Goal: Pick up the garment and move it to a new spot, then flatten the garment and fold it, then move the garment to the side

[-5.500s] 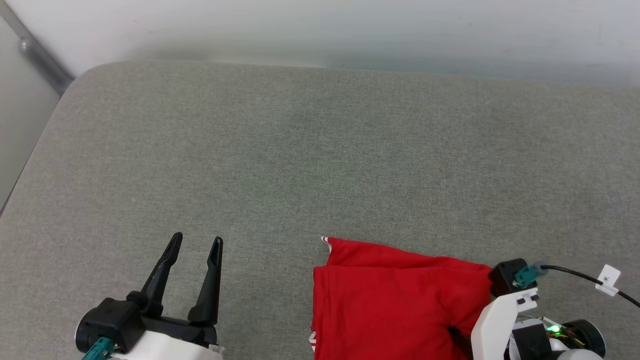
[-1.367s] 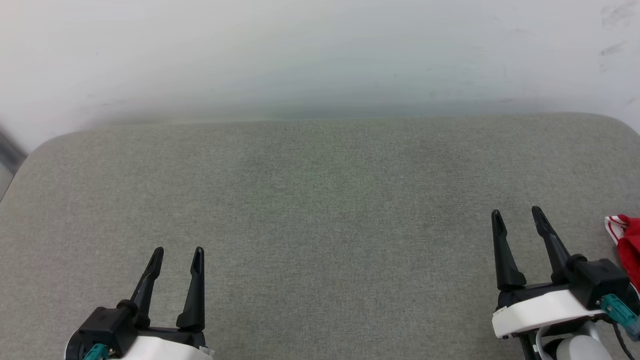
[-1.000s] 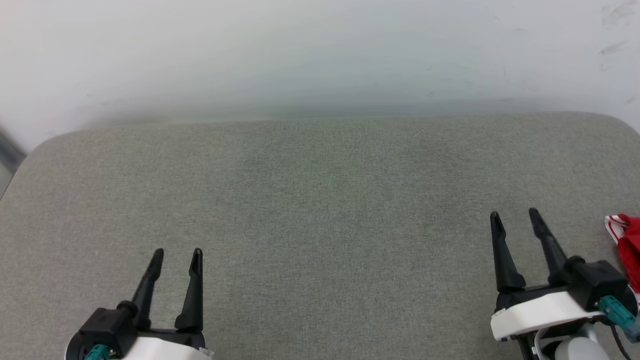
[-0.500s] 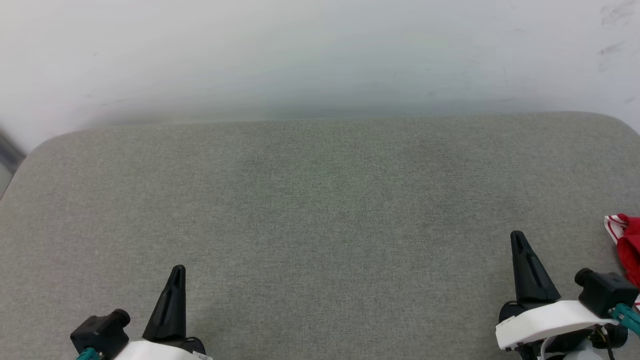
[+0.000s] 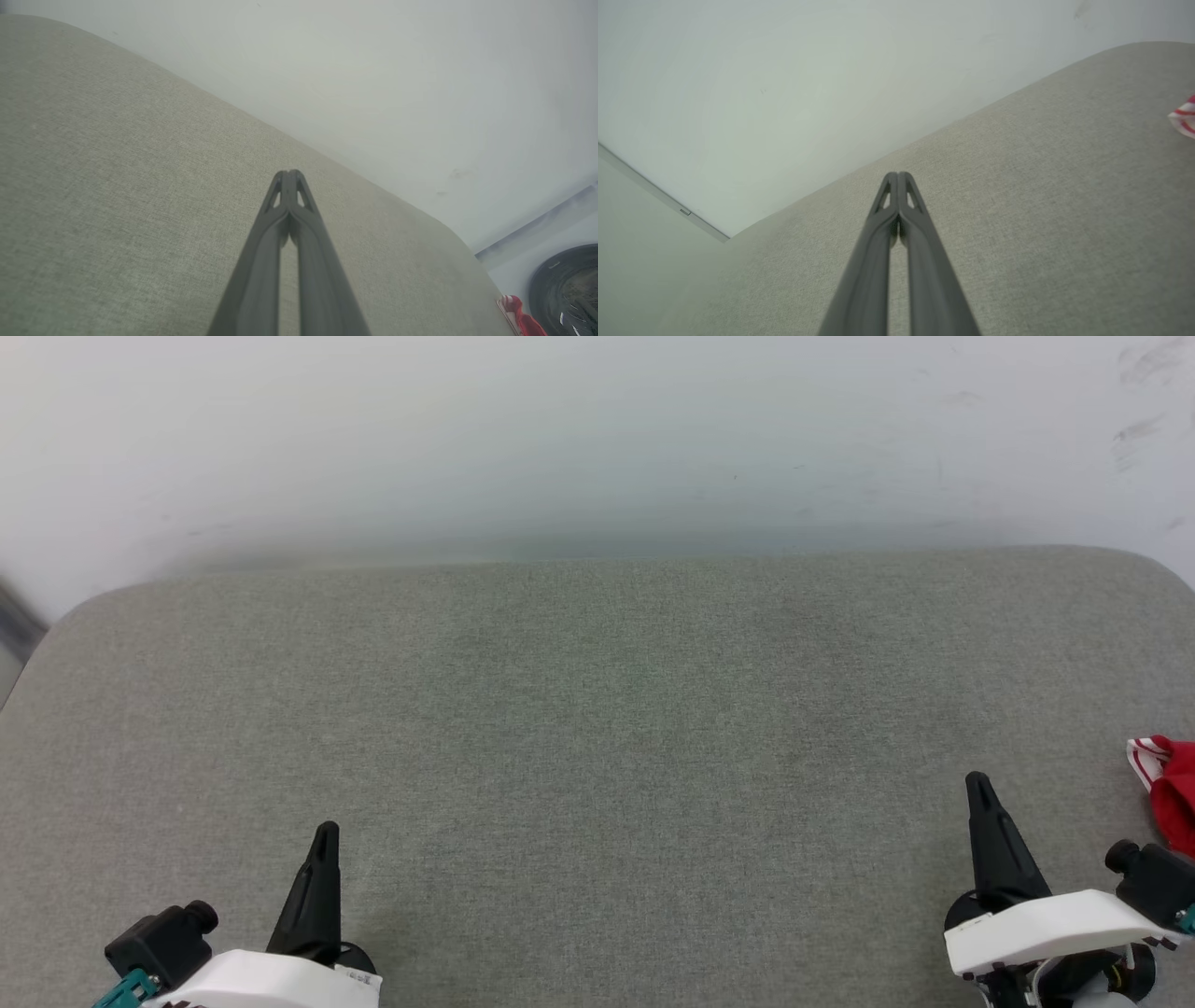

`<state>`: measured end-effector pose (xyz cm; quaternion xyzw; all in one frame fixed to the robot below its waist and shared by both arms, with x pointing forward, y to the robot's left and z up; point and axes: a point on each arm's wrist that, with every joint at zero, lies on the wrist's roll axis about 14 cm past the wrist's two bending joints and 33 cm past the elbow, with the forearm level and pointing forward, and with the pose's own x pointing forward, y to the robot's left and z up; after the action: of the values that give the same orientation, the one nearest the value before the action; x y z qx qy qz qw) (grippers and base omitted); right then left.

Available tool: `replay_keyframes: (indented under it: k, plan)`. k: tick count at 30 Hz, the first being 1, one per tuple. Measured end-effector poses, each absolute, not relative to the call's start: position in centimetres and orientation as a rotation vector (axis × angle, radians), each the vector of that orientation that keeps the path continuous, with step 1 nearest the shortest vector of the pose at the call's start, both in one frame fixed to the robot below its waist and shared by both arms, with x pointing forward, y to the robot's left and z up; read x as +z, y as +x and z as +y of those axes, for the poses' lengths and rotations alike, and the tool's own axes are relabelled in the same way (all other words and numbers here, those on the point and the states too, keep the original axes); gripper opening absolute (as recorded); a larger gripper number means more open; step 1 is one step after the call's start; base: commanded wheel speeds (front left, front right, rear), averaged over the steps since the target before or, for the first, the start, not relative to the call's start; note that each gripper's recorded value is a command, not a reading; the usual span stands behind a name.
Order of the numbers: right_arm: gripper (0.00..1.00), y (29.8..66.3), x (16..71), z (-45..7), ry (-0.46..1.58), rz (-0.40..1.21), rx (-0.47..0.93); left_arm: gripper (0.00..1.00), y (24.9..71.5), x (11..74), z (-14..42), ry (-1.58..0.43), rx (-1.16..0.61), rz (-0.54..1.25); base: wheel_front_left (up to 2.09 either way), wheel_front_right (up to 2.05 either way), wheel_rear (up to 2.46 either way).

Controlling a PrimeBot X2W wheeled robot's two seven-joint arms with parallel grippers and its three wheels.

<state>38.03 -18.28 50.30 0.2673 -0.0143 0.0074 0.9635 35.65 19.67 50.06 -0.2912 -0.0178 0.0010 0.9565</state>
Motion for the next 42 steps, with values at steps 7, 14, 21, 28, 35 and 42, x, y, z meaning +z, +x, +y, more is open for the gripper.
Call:
replay_keyframes:
  k: [7,14,21,28,35,42]
  plan:
    - [0.0,38.1,50.1,-18.7,0.675,-0.013,-0.005,0.0,36.1,50.0,19.9,-0.717,0.017,-0.027,0.0,0.0,0.0]
    - [0.0,38.2,50.0,-19.0,0.772,-0.005,-0.017,0.0,36.3,49.7,20.0,-0.81,0.028,-0.012,0.0,0.0,0.0]
    - [0.0,38.2,49.8,-19.1,0.861,0.007,-0.026,0.0,36.5,49.6,20.1,-0.895,0.035,-0.004,0.0,0.0,0.0]
    - [0.0,38.2,49.6,-19.3,0.946,0.014,-0.033,0.0,36.9,49.7,20.1,-0.976,0.036,-0.001,0.0,0.0,0.0]
    - [0.0,38.4,49.8,-19.4,1.026,0.015,-0.033,0.0,37.0,49.5,20.2,-1.052,0.045,0.007,0.0,0.0,0.0]
    - [0.0,38.5,49.7,-19.5,1.1,0.019,-0.035,0.0,37.3,49.6,20.3,-1.122,0.046,0.009,0.0,0.0,0.0]
